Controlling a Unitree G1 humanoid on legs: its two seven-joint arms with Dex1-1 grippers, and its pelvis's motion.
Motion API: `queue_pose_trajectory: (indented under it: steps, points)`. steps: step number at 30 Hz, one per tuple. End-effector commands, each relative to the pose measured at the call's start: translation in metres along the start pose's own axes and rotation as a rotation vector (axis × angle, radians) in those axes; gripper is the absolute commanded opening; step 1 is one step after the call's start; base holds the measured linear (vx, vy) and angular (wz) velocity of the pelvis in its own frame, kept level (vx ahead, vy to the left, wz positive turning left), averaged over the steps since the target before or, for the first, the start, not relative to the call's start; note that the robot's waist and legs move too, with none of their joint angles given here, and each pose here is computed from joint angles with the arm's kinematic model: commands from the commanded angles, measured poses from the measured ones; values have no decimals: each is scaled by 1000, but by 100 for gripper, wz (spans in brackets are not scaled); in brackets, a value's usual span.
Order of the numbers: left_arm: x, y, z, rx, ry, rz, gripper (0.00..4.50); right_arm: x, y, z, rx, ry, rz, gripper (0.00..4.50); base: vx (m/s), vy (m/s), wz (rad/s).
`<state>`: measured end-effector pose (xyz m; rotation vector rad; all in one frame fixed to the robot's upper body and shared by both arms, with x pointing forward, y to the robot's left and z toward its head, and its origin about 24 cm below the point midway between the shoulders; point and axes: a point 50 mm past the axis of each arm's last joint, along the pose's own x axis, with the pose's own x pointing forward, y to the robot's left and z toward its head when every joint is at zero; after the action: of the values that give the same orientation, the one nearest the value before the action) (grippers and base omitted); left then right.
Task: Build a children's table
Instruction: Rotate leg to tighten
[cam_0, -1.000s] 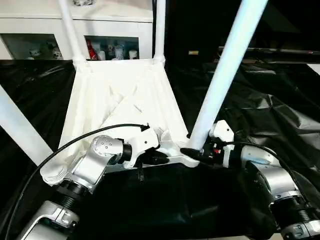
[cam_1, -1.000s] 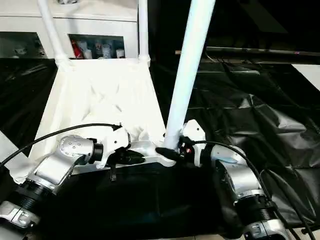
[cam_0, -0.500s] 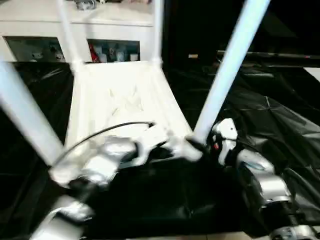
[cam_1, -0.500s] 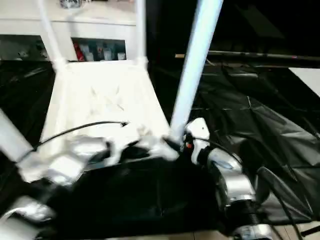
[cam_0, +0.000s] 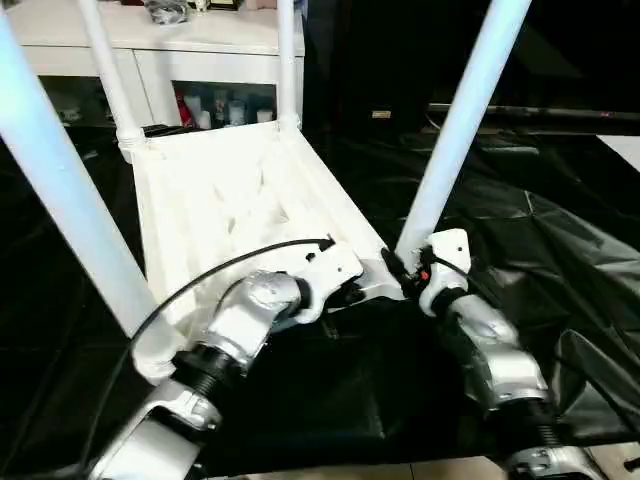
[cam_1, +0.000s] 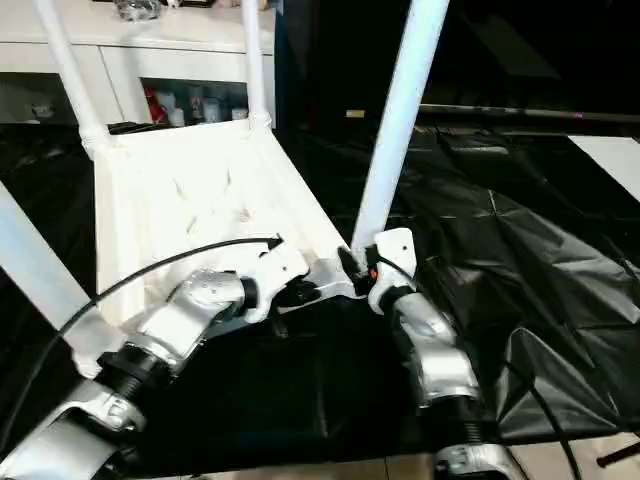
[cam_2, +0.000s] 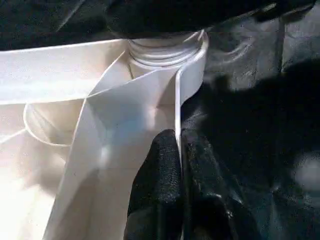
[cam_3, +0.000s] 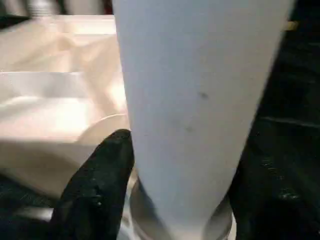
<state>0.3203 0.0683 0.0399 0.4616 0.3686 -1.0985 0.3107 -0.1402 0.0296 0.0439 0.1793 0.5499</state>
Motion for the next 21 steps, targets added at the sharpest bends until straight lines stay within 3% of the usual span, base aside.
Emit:
queue_pose_trajectory:
  steps: [1,8,12,19,21]
  points:
    - [-3,-2,-10,-4,21,-29,0,3,21,1,4,32,229,297,0,0,0]
    - [-31,-10,-20,34,-33,-253,0,-25,2,6,-108,133,462,313,7,-2,0]
    - [-36,-8,-23,34,-26,-269,0,-28,0,5,-156,147,504,313,13,-4,0]
    - [-38,-7,-24,34,-28,-263,0,-23,4,4,-140,142,525,313,0,0,0]
    - [-39,-7,-24,31,-30,-267,0,-22,4,5,-133,128,533,287,0,0,0]
